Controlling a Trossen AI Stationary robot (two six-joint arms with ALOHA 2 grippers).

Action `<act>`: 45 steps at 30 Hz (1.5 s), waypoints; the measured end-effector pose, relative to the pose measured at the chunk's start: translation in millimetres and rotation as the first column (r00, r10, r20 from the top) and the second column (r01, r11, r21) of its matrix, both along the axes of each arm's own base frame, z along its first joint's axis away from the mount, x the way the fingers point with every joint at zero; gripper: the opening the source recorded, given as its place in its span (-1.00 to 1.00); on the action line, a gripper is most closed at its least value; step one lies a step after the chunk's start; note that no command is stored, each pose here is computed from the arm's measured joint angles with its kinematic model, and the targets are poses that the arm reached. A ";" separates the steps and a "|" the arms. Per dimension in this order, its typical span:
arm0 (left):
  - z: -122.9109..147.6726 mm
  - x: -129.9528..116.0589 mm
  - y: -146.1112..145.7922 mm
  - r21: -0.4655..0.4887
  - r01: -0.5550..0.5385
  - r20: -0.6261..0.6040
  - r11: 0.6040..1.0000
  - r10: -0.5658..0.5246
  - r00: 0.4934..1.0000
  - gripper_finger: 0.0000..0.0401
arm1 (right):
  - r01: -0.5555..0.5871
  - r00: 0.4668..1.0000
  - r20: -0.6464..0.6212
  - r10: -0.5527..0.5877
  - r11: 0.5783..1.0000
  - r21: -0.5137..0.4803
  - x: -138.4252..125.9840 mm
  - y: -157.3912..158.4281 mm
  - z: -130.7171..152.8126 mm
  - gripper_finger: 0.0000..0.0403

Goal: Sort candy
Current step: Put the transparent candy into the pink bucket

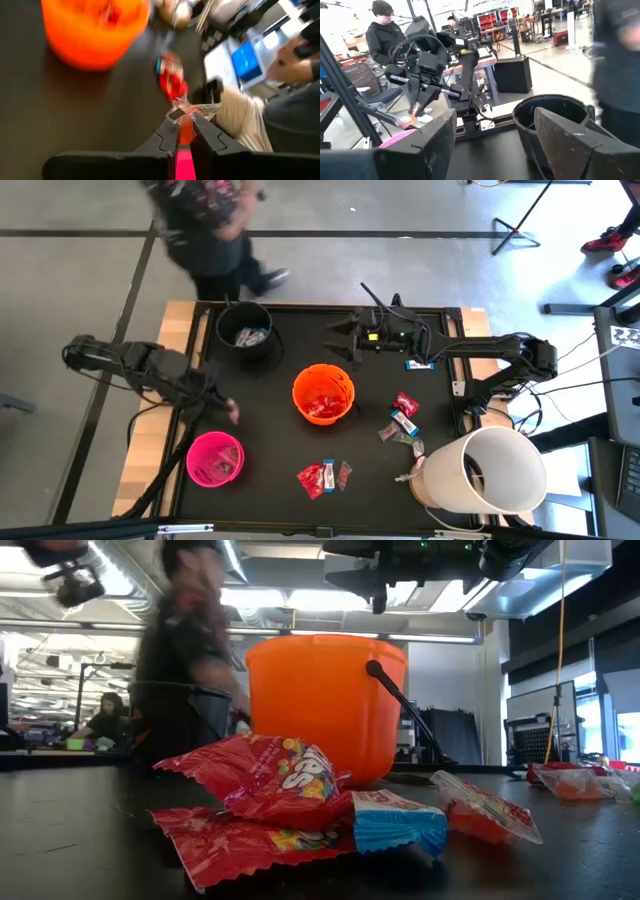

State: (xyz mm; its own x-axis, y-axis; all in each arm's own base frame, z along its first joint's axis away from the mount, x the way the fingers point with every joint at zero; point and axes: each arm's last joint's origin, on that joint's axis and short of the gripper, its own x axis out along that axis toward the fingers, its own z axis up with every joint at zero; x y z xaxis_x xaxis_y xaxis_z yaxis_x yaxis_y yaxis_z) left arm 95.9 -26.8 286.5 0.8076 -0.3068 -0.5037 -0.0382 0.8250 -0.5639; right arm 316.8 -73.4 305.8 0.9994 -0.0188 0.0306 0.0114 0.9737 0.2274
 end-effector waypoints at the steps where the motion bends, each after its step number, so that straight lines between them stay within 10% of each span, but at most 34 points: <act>1: -2.9 -2.1 -2.1 -0.022 0.000 -0.047 1.000 -0.001 0.999 -0.91 | 0.000 1.000 -0.006 0.000 1.000 0.002 0.0 0.1 -0.6 0.31; 15: -25.5 12.2 -52.9 -0.153 0.057 -0.426 0.987 -0.118 0.897 -0.91 | 0.001 1.000 -0.031 0.000 1.000 0.009 0.0 -0.1 -3.1 0.31; 28: 55.5 28.3 -106.2 0.252 0.126 -0.414 0.959 -0.011 0.910 -0.99 | 0.002 1.000 -0.031 -0.002 1.000 0.006 0.0 -0.1 -3.1 0.31; 45: 17.1 28.8 -144.3 0.354 0.067 -0.513 0.933 0.134 0.848 -0.68 | 0.004 0.999 -0.048 -0.004 1.000 0.008 0.0 -0.2 -4.7 0.31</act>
State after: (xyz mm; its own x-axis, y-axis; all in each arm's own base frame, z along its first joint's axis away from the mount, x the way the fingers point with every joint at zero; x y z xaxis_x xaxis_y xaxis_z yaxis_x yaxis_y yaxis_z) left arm 124.7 -171.1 303.6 0.3991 -0.0101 -0.9169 -0.2738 0.9530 -0.1296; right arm 316.8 -73.6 301.0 0.9996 -0.0228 -0.0175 0.0263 0.9717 0.2346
